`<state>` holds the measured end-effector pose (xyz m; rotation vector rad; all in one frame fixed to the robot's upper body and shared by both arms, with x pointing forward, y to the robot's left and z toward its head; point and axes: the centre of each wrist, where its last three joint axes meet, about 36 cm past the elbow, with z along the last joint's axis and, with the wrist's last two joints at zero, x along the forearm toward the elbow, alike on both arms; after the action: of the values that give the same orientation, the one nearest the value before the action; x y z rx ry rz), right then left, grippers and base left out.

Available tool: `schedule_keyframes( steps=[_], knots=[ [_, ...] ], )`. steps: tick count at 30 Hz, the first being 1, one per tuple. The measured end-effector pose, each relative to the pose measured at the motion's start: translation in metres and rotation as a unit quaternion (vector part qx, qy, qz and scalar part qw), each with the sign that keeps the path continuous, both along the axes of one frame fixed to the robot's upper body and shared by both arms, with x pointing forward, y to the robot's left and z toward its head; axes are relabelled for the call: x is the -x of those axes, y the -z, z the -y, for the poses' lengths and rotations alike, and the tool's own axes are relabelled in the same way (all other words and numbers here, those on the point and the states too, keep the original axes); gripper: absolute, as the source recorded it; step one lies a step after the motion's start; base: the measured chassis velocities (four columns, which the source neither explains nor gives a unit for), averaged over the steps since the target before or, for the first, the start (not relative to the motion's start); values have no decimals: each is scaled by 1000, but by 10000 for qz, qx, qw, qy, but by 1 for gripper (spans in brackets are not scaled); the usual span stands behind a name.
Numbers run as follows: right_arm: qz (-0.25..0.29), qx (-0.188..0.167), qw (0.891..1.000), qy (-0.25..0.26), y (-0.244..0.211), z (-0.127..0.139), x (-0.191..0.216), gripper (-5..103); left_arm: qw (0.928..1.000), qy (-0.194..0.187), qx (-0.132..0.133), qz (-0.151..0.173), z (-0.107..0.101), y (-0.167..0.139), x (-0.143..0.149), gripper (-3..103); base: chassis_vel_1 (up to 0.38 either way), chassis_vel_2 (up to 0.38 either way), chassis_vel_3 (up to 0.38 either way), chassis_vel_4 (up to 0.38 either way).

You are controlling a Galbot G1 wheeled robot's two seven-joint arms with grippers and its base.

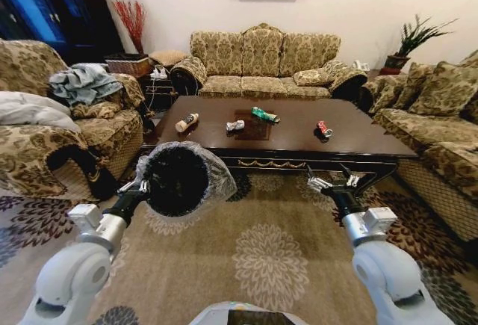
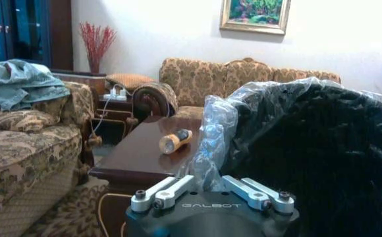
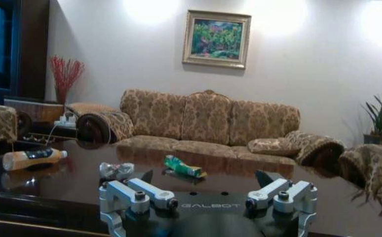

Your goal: Move to the front of the table and place the trash on the table into the trash bin.

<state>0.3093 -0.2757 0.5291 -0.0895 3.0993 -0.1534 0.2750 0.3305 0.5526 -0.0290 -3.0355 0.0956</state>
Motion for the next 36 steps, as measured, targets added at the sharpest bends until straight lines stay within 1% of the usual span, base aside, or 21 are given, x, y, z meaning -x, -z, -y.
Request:
schedule_keyframes(
  steps=[2,3,6,7,8,12,13,15,16,17,19,25,31,36],
  knots=[
    [-29,-13,10000,10,2,0,-2,100,9999,0,-85,-59,-2,4,-2,2,0,0,0,0],
    [-29,-13,10000,10,2,0,-2,100,9999,0,-85,-59,-2,4,-2,2,0,0,0,0],
    [-51,-28,10000,10,4,0,-3,100,9995,-33,-265,-158,-4,9,-5,2,0,0,0,0],
    [-54,-27,10000,7,4,0,-3,100,9992,-26,-324,-236,-5,10,-6,2,0,0,0,0],
    [-54,-27,10000,7,4,0,-3,100,9992,-26,-324,-236,-5,10,-6,2,0,0,0,0],
    [-73,-14,10000,-14,5,0,-2,100,9971,85,-458,-599,-8,11,-9,2,0,0,0,0],
    [-73,-14,10000,-14,5,0,-2,100,9971,85,-458,-599,-8,11,-9,2,0,0,0,0],
    [-81,-13,10000,-18,6,0,-2,100,9948,139,-566,-834,-13,15,-12,2,0,0,0,0],
    [-79,-12,10000,-16,6,0,-2,100,9939,178,-568,-924,-14,16,-12,2,0,0,0,0],
    [-79,-12,10000,-16,6,0,-2,100,9939,178,-568,-924,-14,16,-12,2,0,0,0,0],
    [-75,-7,10000,-2,8,0,-1,100,9927,246,-522,-1058,-16,17,-12,2,0,0,0,0],
    [-111,16,9999,-31,11,-1,-1,100,9921,271,-428,-1146,-17,17,-9,2,0,0,0,0],
    [-117,28,9999,-54,11,-2,-1,100,9927,239,-353,-1124,-17,16,-7,2,0,0,0,0],
    [-126,35,9999,-53,12,-2,-1,100,9935,151,-294,-1085,-20,16,-5,2,0,0,0,0]
  ],
)
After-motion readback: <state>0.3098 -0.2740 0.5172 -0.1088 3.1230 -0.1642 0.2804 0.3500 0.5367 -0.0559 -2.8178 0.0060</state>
